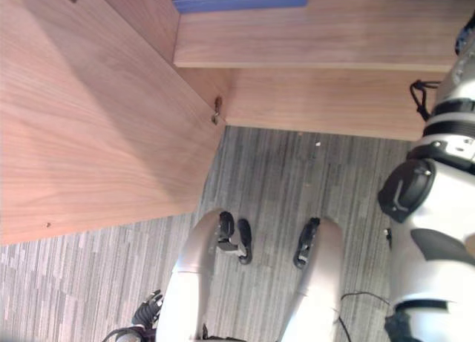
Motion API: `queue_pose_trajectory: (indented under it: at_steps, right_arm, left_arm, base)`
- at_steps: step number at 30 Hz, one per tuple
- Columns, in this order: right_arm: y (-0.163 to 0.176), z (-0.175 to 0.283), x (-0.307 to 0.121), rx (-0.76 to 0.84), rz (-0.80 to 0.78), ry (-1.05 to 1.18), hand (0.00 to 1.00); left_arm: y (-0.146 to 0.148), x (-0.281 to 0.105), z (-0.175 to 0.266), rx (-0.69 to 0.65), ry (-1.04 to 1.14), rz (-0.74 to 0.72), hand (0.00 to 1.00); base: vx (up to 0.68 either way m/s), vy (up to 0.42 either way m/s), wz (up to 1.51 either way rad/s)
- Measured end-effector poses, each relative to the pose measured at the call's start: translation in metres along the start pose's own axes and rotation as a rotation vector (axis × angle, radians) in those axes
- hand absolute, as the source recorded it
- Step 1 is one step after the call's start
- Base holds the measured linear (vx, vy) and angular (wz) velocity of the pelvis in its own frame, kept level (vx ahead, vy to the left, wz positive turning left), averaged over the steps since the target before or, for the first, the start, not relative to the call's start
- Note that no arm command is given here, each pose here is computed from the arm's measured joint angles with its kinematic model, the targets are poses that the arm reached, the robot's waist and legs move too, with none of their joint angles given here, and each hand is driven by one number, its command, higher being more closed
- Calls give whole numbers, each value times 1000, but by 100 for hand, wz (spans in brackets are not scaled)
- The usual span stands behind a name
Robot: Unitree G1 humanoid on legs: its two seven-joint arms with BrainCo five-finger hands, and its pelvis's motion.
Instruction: Walk over to the cabinet, pick up the folder, carry it to the office cabinet, place the folder inside the office cabinet, then close the office cabinet door
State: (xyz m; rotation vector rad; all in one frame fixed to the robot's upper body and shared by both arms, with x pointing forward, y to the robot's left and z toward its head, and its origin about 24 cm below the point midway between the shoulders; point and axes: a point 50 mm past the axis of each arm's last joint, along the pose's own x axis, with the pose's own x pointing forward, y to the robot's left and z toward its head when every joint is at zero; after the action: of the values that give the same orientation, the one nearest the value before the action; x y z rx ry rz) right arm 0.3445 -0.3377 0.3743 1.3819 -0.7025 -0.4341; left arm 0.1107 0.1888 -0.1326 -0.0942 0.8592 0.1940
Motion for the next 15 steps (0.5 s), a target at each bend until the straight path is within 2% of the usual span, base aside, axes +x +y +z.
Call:
queue_pose_trajectory:
  at_steps: [15]
  right_arm:
    - [11, -38, -8, -693, 252, 29, 0]
  left_arm:
    - [6, 0, 3, 6, -22, 13, 0]
  base:
    - [0, -12, -2]
